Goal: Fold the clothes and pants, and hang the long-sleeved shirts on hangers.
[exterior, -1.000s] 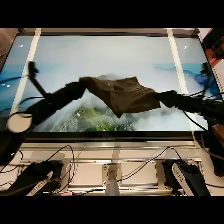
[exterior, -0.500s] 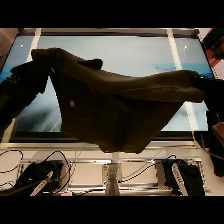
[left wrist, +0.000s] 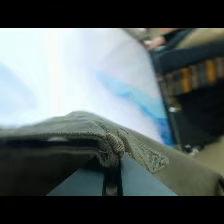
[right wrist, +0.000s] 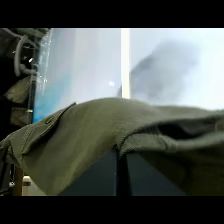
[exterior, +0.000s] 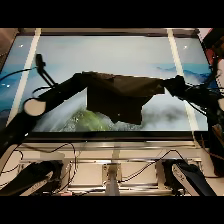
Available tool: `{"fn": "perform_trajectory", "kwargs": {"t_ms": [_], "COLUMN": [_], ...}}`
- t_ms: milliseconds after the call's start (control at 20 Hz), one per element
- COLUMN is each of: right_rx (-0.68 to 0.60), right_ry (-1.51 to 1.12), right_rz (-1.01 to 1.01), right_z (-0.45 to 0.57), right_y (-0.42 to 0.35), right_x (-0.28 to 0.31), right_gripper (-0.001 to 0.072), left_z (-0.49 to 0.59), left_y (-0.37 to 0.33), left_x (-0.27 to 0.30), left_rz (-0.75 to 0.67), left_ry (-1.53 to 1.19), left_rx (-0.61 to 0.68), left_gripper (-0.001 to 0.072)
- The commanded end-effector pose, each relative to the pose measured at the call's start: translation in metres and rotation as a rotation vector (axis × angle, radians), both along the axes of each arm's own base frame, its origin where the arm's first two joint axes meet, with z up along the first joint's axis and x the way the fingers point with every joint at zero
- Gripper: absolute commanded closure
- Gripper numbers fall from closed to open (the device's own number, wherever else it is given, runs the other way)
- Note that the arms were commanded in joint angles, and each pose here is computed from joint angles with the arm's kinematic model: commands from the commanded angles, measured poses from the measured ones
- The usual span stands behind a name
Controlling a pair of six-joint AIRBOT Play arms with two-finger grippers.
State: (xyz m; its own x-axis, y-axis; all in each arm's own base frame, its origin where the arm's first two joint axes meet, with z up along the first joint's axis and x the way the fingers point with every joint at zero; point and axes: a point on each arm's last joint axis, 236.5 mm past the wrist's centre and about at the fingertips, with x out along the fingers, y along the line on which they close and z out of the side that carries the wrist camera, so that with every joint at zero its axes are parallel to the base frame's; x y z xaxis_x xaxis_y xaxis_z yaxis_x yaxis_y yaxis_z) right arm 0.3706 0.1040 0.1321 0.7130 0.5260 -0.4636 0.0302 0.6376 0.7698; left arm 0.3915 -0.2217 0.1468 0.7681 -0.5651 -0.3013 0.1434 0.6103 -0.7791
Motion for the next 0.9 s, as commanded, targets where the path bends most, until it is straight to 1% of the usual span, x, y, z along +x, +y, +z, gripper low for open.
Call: {"fn": "perform_trajectory", "kwargs": {"t_ms": [0,150,250,400,500,650,750,850], "right_rx": [0.012,0.01,0.003,-0.059,-0.143,-0.244,-0.29,-0.335], "right_ry": [0.123,0.154,0.189,0.277,0.317,0.361,0.414,0.461], "right_rz": [-0.086,-0.102,-0.057,0.118,0.255,0.329,0.386,0.431], "right_z": [-0.078,-0.101,-0.109,-0.121,-0.127,-0.138,-0.147,-0.154], "right_y": [0.005,0.015,0.024,0.042,0.046,0.036,0.032,0.026], "right_x": [0.035,0.046,0.039,0.006,-0.018,-0.035,-0.052,-0.067], "right_gripper": [0.0694,0.0694,0.0694,0.0694,0.0694,0.0694,0.0694,0.0694], "left_z": [-0.072,-0.077,-0.078,-0.097,-0.109,-0.136,-0.157,-0.169], "left_y": [0.015,0.024,0.025,0.016,0.021,0.039,0.058,0.073], "left_x": [0.044,0.054,0.053,0.031,0.01,-0.029,-0.052,-0.063], "left_rz": [0.148,0.193,0.171,0.049,-0.04,-0.18,-0.251,-0.266], "left_ry": [0.108,0.087,0.068,0.181,0.283,0.439,0.522,0.567], "left_rx": [0.027,0.045,0.093,0.107,0.116,0.204,0.317,0.388], "left_gripper": [0.0674,0.0674,0.0674,0.0676,0.0676,0.0676,0.0676,0.0676]}}
